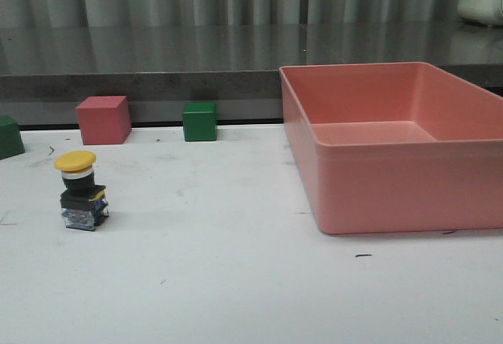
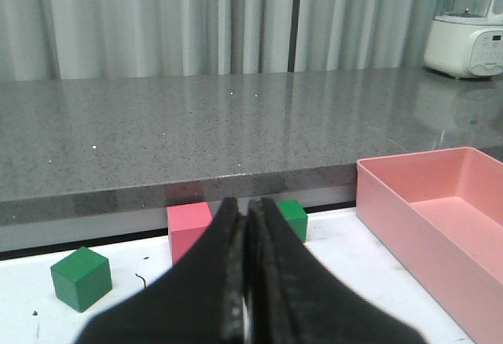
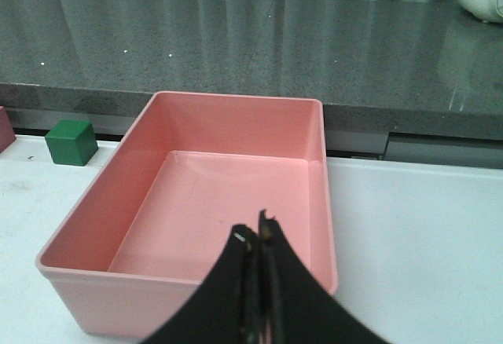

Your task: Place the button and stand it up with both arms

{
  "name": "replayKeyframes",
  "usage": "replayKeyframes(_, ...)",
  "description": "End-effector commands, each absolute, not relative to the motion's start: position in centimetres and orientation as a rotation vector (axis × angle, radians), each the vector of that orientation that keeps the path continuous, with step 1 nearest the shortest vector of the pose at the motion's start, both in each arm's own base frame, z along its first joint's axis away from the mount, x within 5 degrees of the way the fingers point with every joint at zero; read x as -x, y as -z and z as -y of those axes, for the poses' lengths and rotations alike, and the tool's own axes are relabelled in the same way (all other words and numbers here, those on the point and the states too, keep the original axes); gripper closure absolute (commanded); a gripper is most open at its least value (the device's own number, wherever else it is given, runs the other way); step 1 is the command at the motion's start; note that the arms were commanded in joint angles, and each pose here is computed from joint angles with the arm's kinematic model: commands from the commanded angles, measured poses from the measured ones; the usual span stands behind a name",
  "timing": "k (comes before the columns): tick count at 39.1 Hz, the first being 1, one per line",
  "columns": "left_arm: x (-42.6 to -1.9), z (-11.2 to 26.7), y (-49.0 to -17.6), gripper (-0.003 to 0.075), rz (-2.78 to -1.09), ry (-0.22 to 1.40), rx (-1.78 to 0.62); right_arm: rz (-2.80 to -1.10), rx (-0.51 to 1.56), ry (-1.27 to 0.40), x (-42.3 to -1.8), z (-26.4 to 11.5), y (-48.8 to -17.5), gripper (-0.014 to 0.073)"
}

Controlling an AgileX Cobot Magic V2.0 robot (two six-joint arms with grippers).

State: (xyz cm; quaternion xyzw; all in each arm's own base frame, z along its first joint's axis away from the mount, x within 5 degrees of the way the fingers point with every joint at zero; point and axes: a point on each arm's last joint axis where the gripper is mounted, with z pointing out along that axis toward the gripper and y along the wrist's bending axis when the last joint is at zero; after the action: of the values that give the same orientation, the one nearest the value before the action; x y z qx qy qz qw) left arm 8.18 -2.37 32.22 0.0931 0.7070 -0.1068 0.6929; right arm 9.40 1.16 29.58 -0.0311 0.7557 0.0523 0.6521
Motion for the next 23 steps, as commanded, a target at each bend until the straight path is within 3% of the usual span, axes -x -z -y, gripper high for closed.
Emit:
replayKeyframes(1,-7.8,2.4,-32.9,0.0741,-1.497,0.267,-0.193,-1.603,0.087,-0.113,-9.4,-1.2,-31.3,0.0657)
replayKeyframes(23,-4.6,-0.1,-24.7,0.0741,-1.447,0.024,0.052,-1.603,0.087,-0.113,-9.4,-1.2,-31.3,0.0657)
